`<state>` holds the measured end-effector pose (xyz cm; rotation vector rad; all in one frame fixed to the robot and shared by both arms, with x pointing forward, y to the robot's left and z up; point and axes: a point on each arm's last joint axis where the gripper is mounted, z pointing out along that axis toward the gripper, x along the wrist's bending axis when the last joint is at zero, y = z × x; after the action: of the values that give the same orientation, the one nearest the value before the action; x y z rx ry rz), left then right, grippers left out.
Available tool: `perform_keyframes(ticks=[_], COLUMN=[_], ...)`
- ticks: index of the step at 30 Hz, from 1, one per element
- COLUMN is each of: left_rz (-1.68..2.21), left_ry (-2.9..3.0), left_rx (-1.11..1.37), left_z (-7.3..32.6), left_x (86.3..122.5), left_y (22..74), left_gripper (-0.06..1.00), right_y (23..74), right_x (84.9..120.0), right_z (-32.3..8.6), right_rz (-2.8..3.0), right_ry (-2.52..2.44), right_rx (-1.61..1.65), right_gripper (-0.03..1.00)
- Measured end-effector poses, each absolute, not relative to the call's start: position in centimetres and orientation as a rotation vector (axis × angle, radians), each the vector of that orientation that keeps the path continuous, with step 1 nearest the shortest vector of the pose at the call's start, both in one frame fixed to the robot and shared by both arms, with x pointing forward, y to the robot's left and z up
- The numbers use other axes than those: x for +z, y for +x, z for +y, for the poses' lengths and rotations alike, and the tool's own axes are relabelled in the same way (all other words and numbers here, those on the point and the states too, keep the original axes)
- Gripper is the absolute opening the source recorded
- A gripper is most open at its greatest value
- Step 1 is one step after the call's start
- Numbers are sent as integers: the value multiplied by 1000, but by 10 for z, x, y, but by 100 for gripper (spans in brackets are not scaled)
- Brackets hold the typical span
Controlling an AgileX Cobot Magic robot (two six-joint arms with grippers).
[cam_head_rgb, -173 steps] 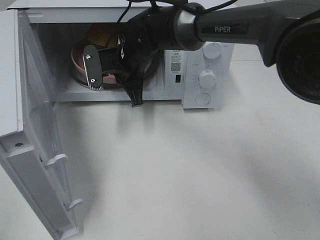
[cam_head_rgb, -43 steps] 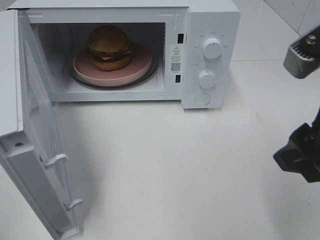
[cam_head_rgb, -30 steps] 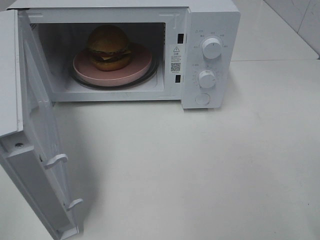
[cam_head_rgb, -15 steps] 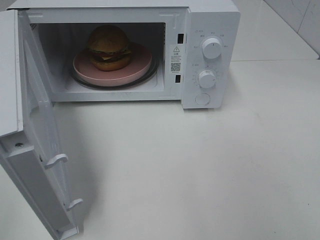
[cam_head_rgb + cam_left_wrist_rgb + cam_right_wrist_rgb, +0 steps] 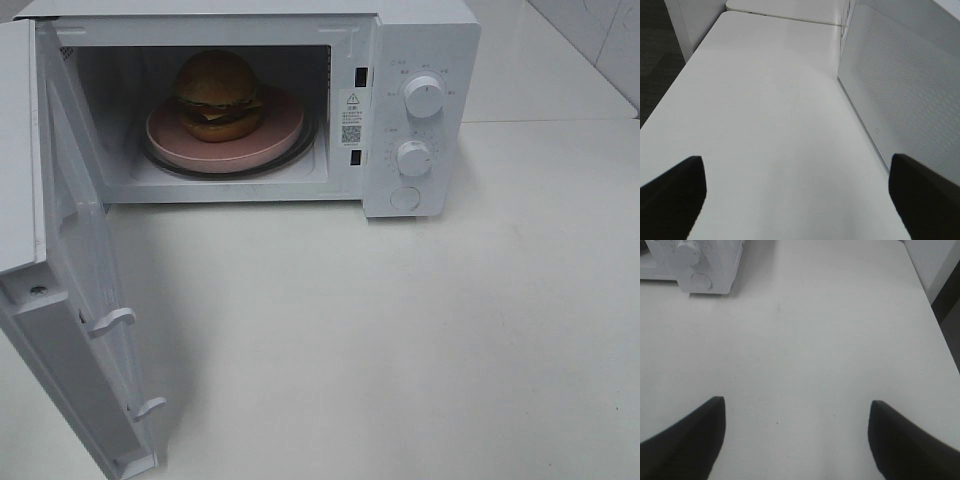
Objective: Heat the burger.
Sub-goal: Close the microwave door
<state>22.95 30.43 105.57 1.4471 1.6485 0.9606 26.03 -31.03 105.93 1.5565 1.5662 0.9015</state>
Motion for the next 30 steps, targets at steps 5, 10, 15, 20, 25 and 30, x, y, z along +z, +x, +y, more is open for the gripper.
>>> perform_keyframes(ticks=[5,10,15,20,25,30], left_rz=[1648,1648,1647,1647,1647,1646], left_ry=[1447,1447,1450,1450,1450,1451], left_rx=[961,961,962,962,962,963], left_z=[304,304,304,304,304,304], left_x=[1056,1056,1056,1056,1056,1056], left_y=[229,229,229,229,229,229], left_gripper=[90,90,90,90,90,90], right_y=[250,238,238,238,238,238], right_x=[1060,1060,1060,1060,1060,1060], right_z=[-312,-314,-314,-314,-314,-314], right_rz=[1522,1467,1467,1467,1467,1467], right_ry=[1524,1482,1482,1482,1482,1482], right_rx=[948,1004,1004,1004,1004,1004], right_gripper=[74,74,74,74,74,74])
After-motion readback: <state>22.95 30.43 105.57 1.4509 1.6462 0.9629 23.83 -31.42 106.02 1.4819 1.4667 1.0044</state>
